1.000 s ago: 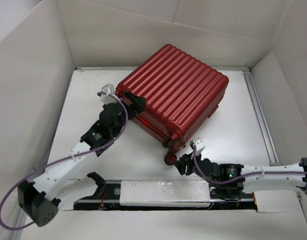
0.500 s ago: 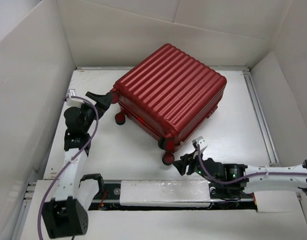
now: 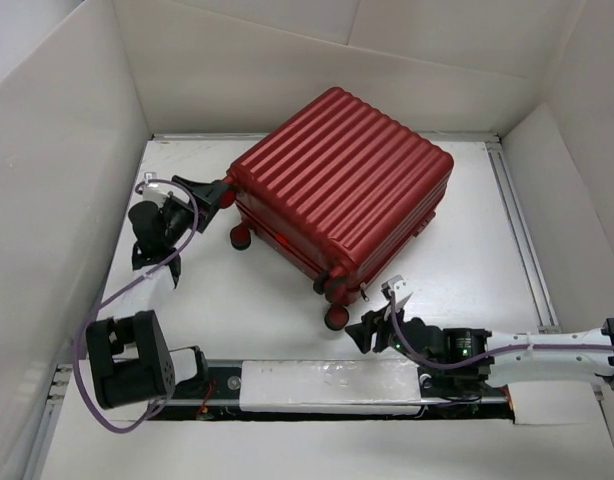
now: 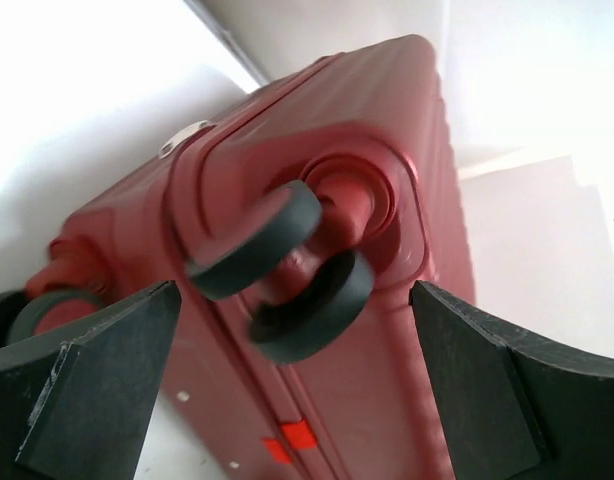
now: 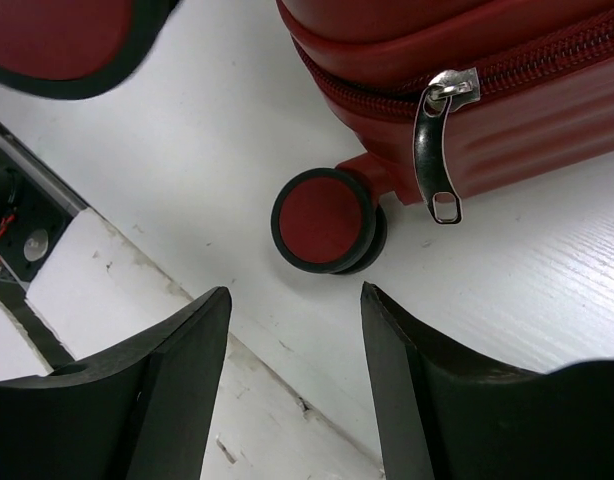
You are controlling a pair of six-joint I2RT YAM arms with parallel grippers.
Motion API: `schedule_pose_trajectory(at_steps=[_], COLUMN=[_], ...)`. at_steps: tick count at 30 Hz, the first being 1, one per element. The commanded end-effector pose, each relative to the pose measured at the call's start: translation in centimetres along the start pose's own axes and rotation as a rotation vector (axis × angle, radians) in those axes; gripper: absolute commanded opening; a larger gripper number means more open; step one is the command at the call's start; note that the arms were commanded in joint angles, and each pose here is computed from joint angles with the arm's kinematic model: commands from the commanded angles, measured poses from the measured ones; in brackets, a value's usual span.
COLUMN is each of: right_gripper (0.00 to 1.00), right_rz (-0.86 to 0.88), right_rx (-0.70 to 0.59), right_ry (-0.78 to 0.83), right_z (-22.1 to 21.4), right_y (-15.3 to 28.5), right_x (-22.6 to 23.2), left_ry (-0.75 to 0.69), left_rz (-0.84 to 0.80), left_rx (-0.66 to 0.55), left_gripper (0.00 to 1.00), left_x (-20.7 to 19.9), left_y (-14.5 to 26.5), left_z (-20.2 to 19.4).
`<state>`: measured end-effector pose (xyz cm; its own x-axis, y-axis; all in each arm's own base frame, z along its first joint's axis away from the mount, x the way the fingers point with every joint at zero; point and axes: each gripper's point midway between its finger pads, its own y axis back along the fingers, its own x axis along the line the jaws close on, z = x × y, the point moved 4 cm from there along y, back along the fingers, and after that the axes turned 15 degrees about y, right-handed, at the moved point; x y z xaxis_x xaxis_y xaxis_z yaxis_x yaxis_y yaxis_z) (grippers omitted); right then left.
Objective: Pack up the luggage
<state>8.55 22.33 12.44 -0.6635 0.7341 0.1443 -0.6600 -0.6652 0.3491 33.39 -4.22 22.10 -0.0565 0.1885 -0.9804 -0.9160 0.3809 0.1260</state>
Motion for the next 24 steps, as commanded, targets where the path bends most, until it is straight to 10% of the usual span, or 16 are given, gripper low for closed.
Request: schedule_pose_trajectory(at_steps=[1,12,16,21,24], right_gripper=[0.61,0.61,0.61,0.57,0.47], right_rz=[0.0,-0.027,-0.033,-0.111,-0.151], right_rx=[-0.002,-0.017,-0.005,-0.027,-0.043], right_ry=[-0.01,-0.095,-0.122,-0.141,-0.152], right_z=[0.1,-0.3,-1.2,-1.6,-0.9], right_y=[-0.1,0.0,0.0,-0.3,-0.6], right_x=[0.1,-0.4,-0.7,-1.9,-2.8], left_ry=[-0.011,0.076,0.082,0.069,0.039], left_rz=[-0.137,-0.236,-0.299,-0.353,-0.373], left_rx=[0.048,0.095,0.104,0.125,0.119], left_gripper=[1.0,0.84,0.64,0.0,0.0], left_x=[-2.9,-3.7,-4.9,-6.3,-7.4], left_y=[-0.8,-3.0,-3.2,-3.0,-1.6], left_z=[0.3,0.1,0.1,0.1,-0.1])
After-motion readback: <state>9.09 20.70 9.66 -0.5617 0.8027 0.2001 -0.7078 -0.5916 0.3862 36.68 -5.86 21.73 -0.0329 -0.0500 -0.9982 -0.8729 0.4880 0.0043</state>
